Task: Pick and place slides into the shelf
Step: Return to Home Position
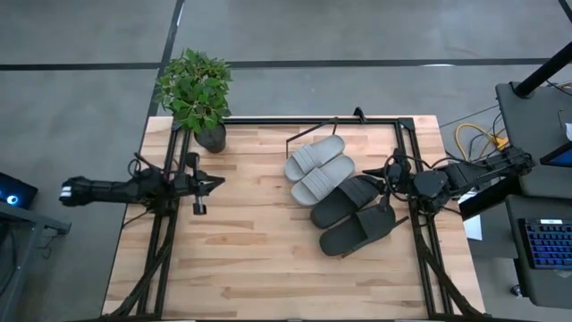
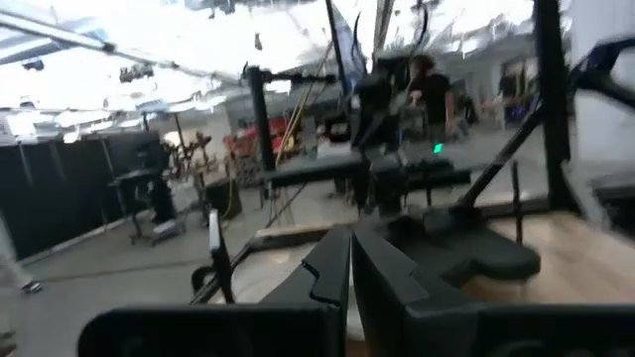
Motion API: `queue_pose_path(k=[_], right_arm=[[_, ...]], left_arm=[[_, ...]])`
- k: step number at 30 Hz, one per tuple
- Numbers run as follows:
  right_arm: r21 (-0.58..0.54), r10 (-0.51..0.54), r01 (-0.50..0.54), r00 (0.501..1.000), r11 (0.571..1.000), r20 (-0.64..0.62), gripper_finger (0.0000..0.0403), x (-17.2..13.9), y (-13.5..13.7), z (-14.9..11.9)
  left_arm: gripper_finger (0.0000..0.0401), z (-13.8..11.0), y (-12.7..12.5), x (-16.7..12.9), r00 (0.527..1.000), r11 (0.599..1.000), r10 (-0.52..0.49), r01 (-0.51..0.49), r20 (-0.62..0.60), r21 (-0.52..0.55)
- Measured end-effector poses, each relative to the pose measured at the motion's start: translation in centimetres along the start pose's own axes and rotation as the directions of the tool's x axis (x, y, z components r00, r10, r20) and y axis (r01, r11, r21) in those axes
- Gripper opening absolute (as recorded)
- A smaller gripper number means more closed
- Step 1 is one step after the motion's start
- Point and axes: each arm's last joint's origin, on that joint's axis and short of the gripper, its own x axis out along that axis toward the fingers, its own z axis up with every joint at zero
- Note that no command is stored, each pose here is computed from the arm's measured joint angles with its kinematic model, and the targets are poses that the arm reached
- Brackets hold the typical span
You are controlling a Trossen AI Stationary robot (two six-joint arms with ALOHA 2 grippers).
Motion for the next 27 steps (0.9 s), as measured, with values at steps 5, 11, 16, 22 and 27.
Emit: queue_pose_path(k=[5, 11, 16, 22, 27], right_arm=[[-0.001, 0.007, -0.007, 1.0, 1.0, -0.003, 0.0061, 0.0, 0.0, -0.1], [-0.012, 0.007, -0.007, 1.0, 1.0, -0.013, 0.0061, 0.2, 0.1, -0.5], [-0.014, 0.054, -0.053, 0.998, 0.998, 0.039, 0.0061, 0.7, 0.6, -1.3], [-0.098, 0.383, -0.37, 0.888, 0.924, 0.253, 0.0061, 1.5, 2.2, -2.7], [-0.18, 0.406, -0.369, 0.876, 0.912, 0.261, 0.0049, 1.8, 2.2, -4.6]], left_arm=[[0.0, -0.2, 0.1, -0.6, 0.998, 1.0, 0.019, -0.019, -0.059, -0.002], [0.0, -1.2, 0.0, -1.4, 0.992, 0.999, 0.0, -0.005, -0.124, -0.044], [0.0, -1.6, -0.1, -1.4, 0.989, 0.999, -0.004, -0.002, -0.149, -0.041], [0.0, -1.6, 0.1, -1.4, 0.988, 0.998, 0.04, -0.046, -0.149, -0.035], [0.0, -1.3, 0.1, -1.4, 0.991, 0.998, 0.05, -0.055, -0.12, -0.04]])
